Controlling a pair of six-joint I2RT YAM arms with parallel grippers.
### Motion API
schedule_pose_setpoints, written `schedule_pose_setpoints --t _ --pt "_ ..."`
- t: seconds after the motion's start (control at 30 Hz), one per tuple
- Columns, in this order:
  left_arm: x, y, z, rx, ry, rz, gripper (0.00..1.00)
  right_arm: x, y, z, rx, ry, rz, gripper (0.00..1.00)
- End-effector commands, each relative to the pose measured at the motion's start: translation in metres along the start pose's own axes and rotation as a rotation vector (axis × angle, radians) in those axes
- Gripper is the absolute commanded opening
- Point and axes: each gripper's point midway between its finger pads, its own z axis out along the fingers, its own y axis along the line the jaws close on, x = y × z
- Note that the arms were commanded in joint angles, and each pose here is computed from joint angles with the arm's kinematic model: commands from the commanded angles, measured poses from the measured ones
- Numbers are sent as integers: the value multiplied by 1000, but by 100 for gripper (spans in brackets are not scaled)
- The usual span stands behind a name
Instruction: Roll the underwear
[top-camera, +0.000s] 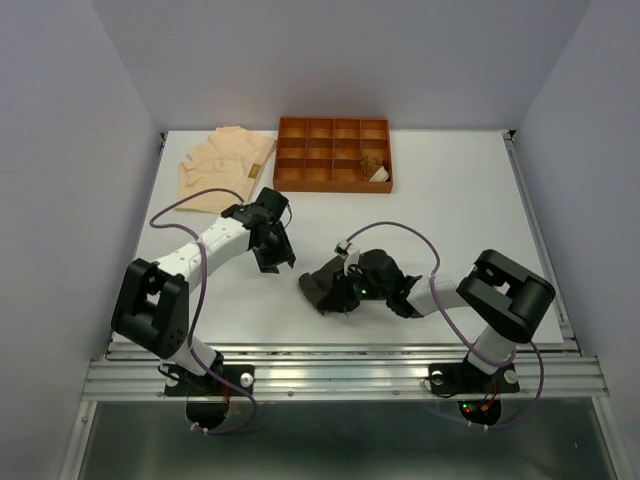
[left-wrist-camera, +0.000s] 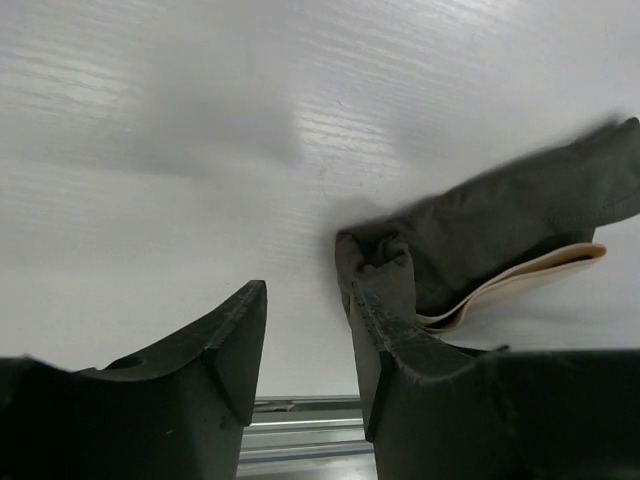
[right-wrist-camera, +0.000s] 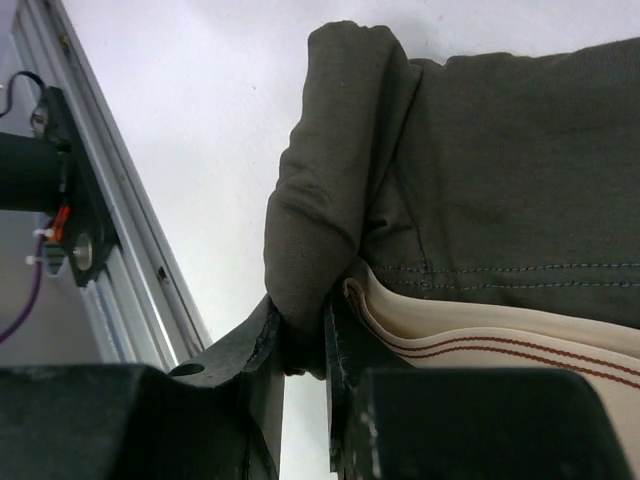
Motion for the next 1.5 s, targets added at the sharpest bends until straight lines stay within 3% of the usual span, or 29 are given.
schedule_pose_setpoints --t 0.0,0.13,0.33,0.7,0.8,0.83,0.87,0.9,1.0,1.03,1.13,1.33,1.47 --pt "11 -23 -6 186 7 77 51 59 -37 -11 77 181 186 2" --pt "37 -36 2 313 62 115 56 69 -42 -12 72 210 208 2" --pt "61 -38 23 369 153 101 56 75 -46 -12 71 223 184 6" --pt "64 -45 41 353 158 114 56 79 -47 -12 51 232 147 10" --pt "67 -45 49 330 166 122 47 77 -46 -12 48 228 123 14" --pt "71 -45 53 320 181 132 29 75 -49 -12 66 221 115 16" --pt "73 -44 54 310 187 134 17 72 -51 -13 79 229 93 16" --pt "77 -39 56 281 207 135 0 69 -51 -13 83 231 68 18" --pt "74 -22 59 185 180 121 0 38 -42 -14 80 187 -40 35" --pt "61 -18 57 141 119 118 0 28 -38 -15 74 171 -66 52" --pt "45 2 49 5 46 110 0 -11 -19 -18 51 118 -149 66" --pt "34 26 29 -144 9 117 0 -57 35 -36 -82 4 -325 76" --pt "42 39 23 -216 55 113 0 -67 54 -40 -65 -61 -416 78"
